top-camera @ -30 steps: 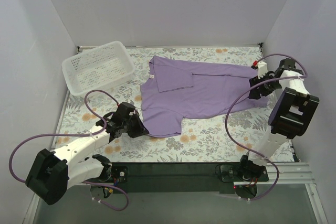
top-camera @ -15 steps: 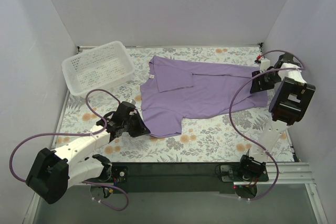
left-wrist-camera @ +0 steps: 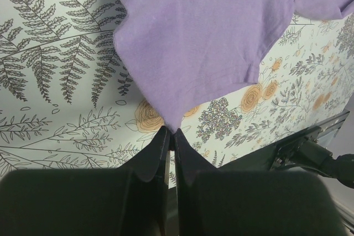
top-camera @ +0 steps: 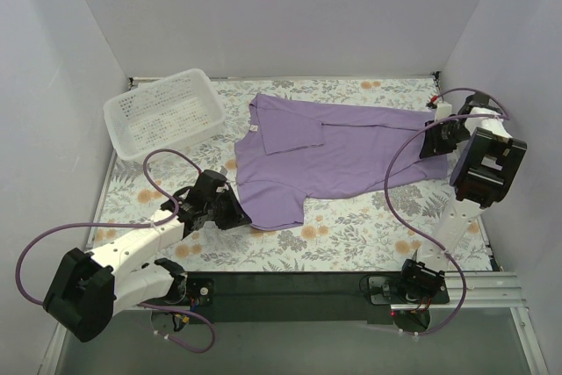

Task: Fold and stack the t-shirts
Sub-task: Fold the tshirt

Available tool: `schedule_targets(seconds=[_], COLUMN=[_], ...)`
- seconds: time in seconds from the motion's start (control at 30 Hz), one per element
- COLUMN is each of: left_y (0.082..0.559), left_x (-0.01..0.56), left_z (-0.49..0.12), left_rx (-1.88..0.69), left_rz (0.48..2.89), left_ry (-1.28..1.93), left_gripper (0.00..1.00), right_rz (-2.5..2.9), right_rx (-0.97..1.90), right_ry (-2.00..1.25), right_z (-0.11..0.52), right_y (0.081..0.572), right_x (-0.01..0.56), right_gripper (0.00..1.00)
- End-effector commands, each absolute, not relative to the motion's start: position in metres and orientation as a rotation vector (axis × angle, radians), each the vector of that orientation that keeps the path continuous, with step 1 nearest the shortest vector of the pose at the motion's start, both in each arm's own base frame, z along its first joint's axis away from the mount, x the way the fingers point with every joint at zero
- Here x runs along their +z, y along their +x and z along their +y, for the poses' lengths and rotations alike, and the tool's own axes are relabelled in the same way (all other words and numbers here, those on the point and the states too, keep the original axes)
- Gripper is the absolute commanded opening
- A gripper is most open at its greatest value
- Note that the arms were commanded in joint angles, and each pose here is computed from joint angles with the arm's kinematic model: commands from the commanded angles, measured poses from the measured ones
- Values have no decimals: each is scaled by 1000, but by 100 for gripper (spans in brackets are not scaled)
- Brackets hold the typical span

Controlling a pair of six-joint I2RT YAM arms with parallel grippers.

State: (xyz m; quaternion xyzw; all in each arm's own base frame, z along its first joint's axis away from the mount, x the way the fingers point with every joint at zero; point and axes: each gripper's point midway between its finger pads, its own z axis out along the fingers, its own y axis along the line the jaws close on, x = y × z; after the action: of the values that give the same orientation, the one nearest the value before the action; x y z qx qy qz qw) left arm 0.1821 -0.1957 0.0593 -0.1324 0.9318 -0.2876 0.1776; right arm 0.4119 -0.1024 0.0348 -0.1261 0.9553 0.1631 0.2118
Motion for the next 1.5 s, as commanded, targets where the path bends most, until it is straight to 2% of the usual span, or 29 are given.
schedule_targets(seconds=[0.0,0.07,0.2,0.3,0.63,0.97,1.23,1.47], left_y=[184,184,184,186,188,196,198,180], left_x=[69,69,72,76,96,132,169,172], left_z=[-199,-199,-198,-197,-193,-194,-189,-199], left_rx=[-846,-847,-845,-838,-848,-900,-940,-1062], left_rz=[2606,2608,2599,2583,2525,2426,2336,2374], left_ry=[-355,-354,-357,-363,-387,-420,-471,-467], left_gripper=[0,0,0,0,0,0,0,0], right_rz=[2615,2609,2596,2574,2467,2361,2350,2367], right_rx=[494,515,536,527,392,209,198,291], right_ry=[-332,-325,-317,-327,-370,-327,-338,-358], right_z=[-100,-98,-96,-93,-95,-133,-140,-121], right_y=[411,410,407,401,356,310,274,254], right_x=[46,45,49,60,104,140,122,93], right_gripper=[30,25,7,1,1,1,1,1])
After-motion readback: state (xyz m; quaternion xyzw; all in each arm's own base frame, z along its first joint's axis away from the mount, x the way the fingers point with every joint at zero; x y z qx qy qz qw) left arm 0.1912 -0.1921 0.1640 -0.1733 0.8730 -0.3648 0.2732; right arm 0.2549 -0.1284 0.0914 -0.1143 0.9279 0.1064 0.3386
